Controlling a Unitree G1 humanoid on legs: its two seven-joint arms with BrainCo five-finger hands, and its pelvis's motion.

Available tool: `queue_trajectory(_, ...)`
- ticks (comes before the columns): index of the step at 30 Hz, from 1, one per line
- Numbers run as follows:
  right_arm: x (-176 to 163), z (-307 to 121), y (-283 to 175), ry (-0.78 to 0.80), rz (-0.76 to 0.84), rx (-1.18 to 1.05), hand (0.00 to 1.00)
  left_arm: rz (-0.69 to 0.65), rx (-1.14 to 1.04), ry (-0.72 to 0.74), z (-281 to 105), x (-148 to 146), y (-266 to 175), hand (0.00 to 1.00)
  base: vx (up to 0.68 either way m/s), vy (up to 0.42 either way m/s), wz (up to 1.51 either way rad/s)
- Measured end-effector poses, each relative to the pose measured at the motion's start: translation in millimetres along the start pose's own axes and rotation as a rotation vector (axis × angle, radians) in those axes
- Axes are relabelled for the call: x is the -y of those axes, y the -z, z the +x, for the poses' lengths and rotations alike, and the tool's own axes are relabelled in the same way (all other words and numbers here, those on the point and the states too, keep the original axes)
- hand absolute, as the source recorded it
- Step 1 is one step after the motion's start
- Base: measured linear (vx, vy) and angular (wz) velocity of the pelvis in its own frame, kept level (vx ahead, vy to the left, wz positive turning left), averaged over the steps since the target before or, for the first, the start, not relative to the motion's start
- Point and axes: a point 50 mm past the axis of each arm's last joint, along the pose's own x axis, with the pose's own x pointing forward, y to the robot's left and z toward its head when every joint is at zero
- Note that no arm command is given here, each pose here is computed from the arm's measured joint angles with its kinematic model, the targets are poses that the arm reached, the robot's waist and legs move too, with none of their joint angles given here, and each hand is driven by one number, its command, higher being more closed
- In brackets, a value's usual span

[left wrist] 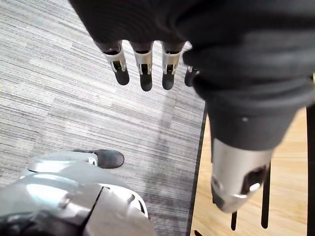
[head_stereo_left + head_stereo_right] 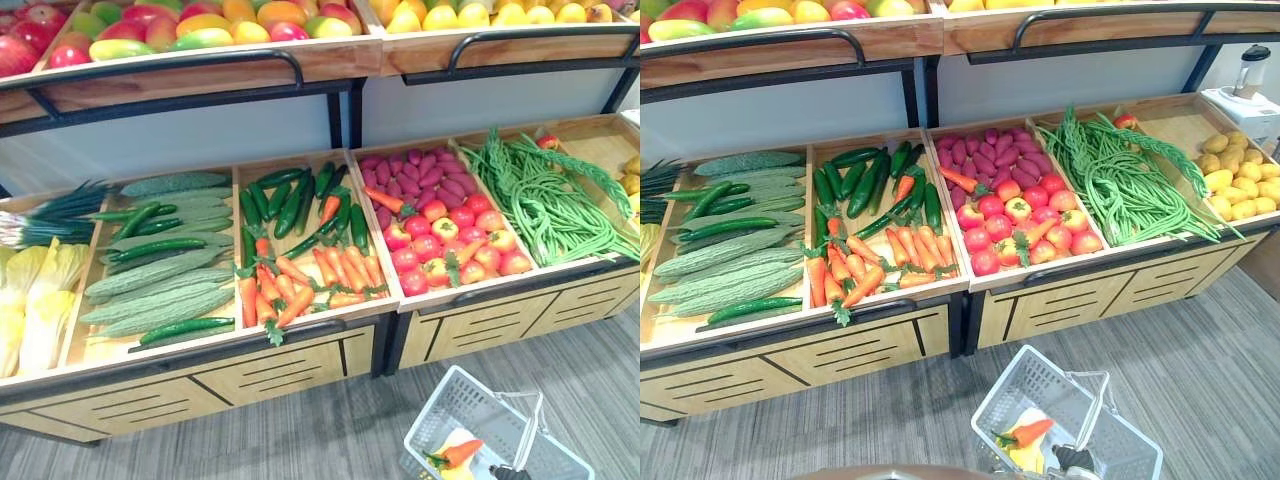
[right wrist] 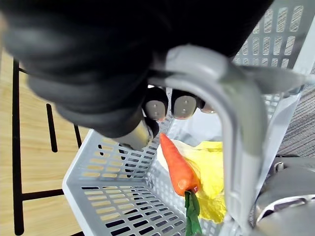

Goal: Pick vegetable in the basket

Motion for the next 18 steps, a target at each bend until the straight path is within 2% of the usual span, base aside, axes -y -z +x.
queue_trajectory(6, -1.2, -0.1, -1.5, -0.004, -0.001, 0.013, 1.0, -0.035, -0.014, 0.032, 0.2, 1.9, 0.3, 0.0, 0.02, 0.006, -0.13)
queue_trajectory(12, -2.4, -1.4, -5.9, -0.001, 0.036, 0.054, 1.0, 0.049, 0.015, 0.072, 2.2, 10.8, -11.2, 0.0, 0.02, 0.062, -0.35)
queue_trajectory(15, -8.5, -3.3, -12.1, -0.015, 0.064, 0.104, 1.0, 0.096, 0.055, 0.122, 5.0, 17.3, -28.5, 0.0, -0.05, 0.049, -0.89)
queue_trajectory(18, -16.1, -2.7, -35.5, -0.068, 0.033, 0.208, 1.0, 0.08, 0.073, 0.135, 3.9, 24.3, -32.3, 0.0, -0.13, 0.044, -1.74)
